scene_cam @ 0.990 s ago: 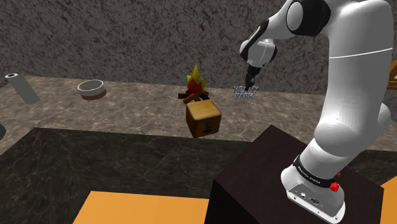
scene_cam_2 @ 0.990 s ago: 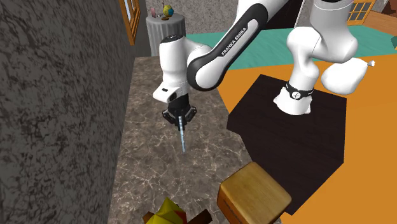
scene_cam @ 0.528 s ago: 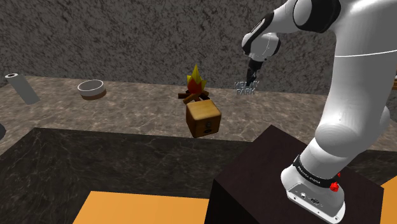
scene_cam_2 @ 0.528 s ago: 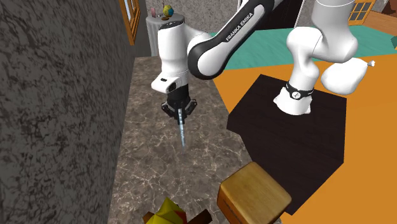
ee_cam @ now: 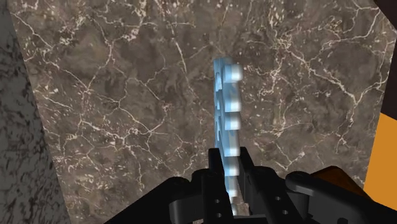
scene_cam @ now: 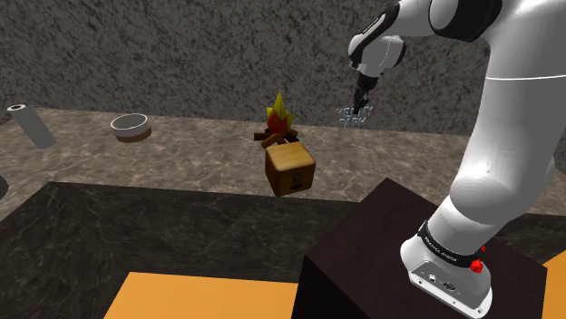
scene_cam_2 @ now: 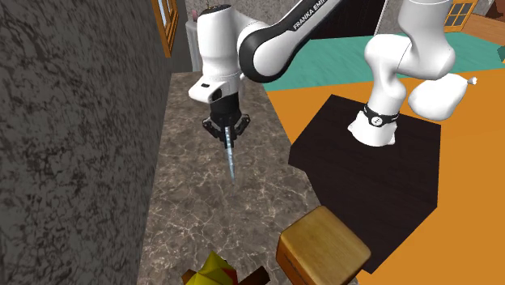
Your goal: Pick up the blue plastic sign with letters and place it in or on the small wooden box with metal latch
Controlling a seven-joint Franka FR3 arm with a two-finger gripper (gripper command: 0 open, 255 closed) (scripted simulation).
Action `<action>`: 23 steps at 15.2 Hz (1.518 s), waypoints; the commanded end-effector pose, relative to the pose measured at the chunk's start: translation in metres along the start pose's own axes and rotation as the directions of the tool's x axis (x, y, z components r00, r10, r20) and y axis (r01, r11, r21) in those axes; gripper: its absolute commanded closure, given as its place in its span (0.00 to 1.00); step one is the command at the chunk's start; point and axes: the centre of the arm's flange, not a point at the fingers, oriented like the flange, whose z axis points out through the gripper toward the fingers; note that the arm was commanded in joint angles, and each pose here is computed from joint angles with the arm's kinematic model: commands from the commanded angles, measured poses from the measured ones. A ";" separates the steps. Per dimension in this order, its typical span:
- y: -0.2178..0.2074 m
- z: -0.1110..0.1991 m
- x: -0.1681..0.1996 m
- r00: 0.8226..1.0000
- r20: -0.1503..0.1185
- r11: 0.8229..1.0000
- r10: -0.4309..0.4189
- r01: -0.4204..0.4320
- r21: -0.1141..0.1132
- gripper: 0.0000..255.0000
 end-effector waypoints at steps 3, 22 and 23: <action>0.000 -0.021 0.003 1.000 0.000 1.000 0.000 0.000 0.000 1.00; -0.116 -0.050 0.166 1.000 0.000 1.000 0.000 0.000 0.000 1.00; -0.123 -0.051 0.176 1.000 0.000 1.000 0.000 0.000 0.000 1.00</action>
